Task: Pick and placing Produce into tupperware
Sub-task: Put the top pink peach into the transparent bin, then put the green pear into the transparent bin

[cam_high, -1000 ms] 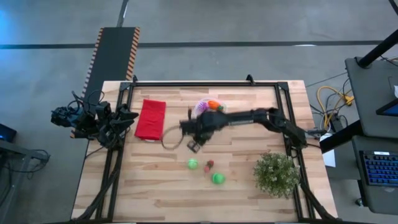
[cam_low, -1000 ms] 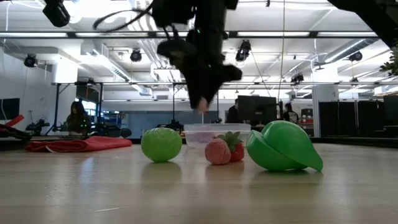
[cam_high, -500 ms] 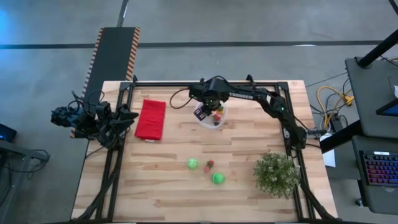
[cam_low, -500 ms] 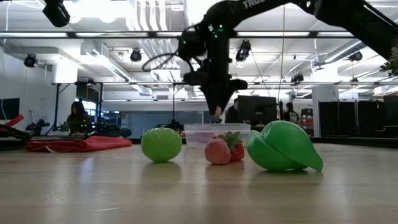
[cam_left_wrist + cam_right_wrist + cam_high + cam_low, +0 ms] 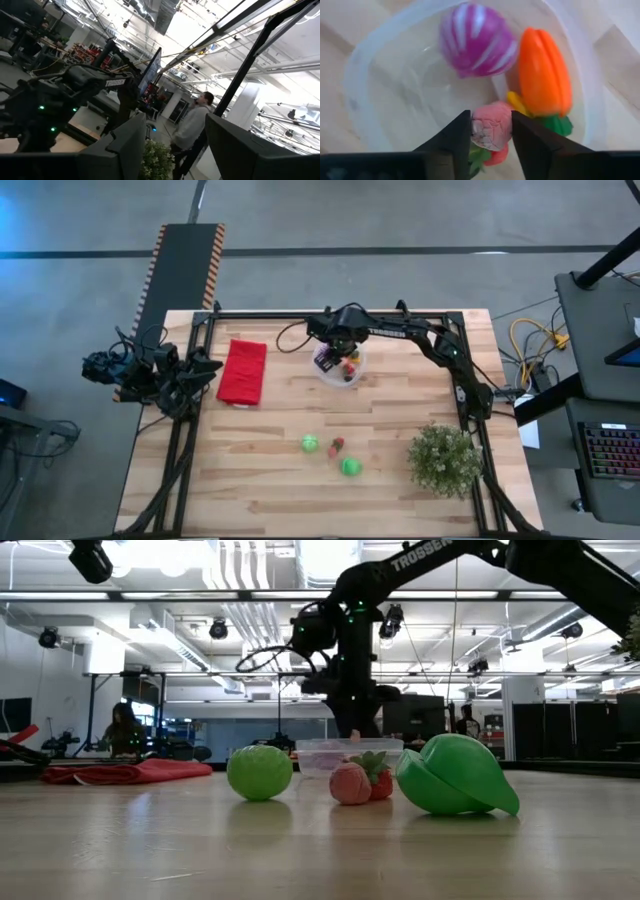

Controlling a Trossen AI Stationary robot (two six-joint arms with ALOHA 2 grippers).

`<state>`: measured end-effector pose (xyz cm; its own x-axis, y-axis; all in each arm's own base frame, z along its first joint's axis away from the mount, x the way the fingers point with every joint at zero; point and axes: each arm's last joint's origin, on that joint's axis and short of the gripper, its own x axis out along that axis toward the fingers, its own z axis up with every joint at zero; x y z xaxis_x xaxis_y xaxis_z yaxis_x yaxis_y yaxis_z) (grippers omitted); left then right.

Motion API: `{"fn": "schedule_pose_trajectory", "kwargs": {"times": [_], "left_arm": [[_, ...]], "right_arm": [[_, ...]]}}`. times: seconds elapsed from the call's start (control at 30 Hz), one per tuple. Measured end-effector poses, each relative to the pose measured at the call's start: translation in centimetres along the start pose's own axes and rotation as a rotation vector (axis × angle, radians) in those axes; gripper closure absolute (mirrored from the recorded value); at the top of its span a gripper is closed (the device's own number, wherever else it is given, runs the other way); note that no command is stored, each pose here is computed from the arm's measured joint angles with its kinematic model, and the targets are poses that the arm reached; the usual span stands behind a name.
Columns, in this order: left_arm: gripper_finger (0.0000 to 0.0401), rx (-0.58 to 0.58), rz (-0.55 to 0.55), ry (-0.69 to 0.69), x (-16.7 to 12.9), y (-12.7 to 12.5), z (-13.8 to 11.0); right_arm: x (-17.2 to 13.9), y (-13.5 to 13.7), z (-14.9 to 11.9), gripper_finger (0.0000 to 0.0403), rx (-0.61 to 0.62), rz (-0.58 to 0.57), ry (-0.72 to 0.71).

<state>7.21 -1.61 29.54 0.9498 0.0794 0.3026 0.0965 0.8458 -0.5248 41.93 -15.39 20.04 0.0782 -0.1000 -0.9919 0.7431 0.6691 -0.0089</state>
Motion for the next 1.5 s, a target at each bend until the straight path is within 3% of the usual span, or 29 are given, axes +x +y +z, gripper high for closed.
{"fn": "schedule_pose_trajectory", "kwargs": {"times": [0.37, 0.6, 0.77, 0.93, 1.13, 1.27, 1.5], "left_arm": [[0.0209, -0.004, -0.001, -0.001, 0.0, 0.0, 0.0], [0.0209, -0.006, -0.001, -0.001, 0.0, 0.0, 0.0], [0.0209, -0.011, -0.001, -0.001, 0.0, 0.0, 0.0], [0.0209, -0.011, -0.001, 0.0, 0.0, 0.0, 0.0], [0.0209, -0.038, -0.043, 0.02, 0.0, -0.1, -0.1], [0.0209, -0.032, -0.08, 0.054, 0.0, -0.2, -0.2], [0.0209, -0.01, -0.057, 0.106, 0.1, 0.0, -0.8]], "right_arm": [[-1.3, 0.3, 0.4, 0.0175, -0.026, -0.006, -0.053], [-4.7, 2.2, -3.4, 0.0146, -0.13, -0.011, 0.136], [-5.1, 6.2, -7.8, 0.0143, -0.316, 0.015, 0.241], [-4.8, 10.8, -12.3, 0.0152, -0.594, -0.084, 0.14], [-4.2, 13.5, -15.7, 0.0163, -0.447, 0.015, 0.19], [-5.1, 15.7, -18.5, 0.0158, -0.366, 0.069, 0.148], [-7.9, 17.8, -23.7, 0.0119, -0.305, 0.029, 0.009]]}}
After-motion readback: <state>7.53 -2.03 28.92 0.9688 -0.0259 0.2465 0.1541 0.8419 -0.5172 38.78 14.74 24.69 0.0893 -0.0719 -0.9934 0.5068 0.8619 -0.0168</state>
